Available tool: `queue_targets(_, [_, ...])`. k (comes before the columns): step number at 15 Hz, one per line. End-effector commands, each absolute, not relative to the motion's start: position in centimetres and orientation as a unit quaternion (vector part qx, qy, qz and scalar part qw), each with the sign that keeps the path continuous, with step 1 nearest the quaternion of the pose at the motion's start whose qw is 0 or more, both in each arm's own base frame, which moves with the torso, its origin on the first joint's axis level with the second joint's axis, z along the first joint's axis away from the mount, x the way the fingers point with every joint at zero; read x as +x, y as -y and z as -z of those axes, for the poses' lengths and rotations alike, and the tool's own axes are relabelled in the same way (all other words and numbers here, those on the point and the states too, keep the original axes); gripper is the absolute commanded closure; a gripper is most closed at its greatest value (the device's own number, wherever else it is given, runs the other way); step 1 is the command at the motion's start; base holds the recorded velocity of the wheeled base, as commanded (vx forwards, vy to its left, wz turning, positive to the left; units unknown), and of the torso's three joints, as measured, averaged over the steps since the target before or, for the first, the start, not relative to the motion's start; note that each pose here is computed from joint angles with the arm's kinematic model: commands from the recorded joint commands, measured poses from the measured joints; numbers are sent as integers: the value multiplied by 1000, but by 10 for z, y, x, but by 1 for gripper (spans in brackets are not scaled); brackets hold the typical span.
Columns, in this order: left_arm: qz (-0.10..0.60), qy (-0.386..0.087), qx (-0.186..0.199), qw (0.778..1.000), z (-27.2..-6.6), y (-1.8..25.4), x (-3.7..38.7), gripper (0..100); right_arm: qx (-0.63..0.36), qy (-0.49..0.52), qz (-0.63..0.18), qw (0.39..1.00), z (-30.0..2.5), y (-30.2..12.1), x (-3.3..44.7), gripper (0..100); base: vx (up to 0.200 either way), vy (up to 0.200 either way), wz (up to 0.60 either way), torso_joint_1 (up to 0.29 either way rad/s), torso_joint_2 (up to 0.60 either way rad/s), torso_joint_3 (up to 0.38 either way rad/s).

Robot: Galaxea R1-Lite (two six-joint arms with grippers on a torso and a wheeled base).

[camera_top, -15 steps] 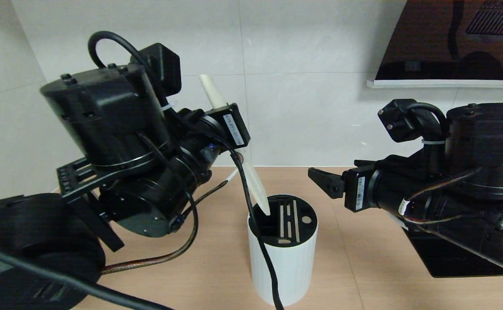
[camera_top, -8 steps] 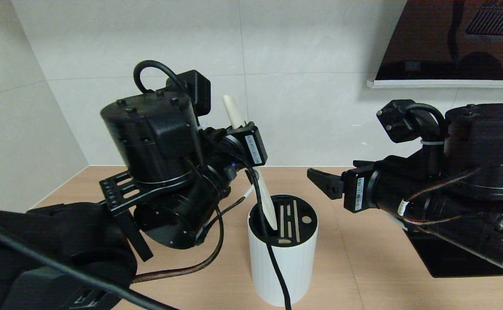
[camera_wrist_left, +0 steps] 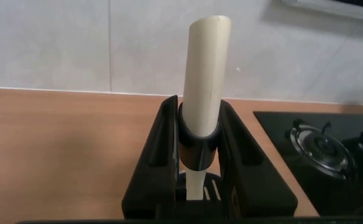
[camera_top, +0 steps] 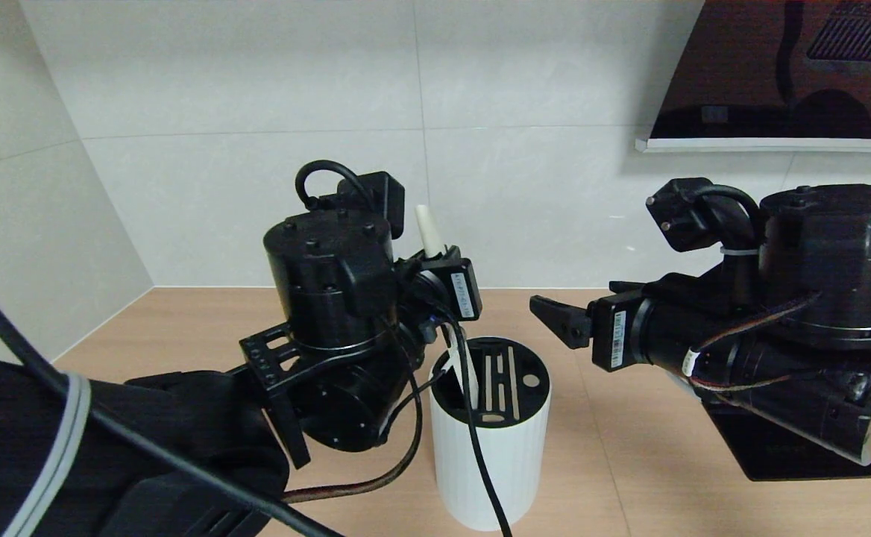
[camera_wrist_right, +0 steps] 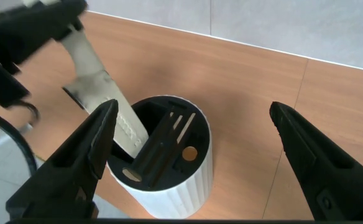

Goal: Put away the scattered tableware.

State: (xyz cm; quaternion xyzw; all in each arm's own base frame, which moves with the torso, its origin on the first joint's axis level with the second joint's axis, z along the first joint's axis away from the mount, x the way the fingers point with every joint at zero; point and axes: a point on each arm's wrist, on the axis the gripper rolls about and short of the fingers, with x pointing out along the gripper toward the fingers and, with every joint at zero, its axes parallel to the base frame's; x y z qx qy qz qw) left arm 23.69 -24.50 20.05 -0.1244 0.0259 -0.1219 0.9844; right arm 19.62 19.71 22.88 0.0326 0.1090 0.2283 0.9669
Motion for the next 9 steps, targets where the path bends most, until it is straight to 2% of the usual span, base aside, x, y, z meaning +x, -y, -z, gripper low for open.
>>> queue_targets(1, [123, -36, -117, 985, -189, 251, 239, 100, 32, -110, -228, 967, -228, -198, 197, 0, 0, 0, 0, 0, 0, 0])
queue_targets(6, [126, -56, -110, 984, -163, 261, 242, 100, 31, -111, -228, 967, -227, -198, 197, 0, 0, 0, 0, 0, 0, 0])
queue_targets(9, [129, -66, -113, 983, -155, 266, 242, 100, 30, -113, -228, 967, -226, -198, 197, 0, 0, 0, 0, 0, 0, 0])
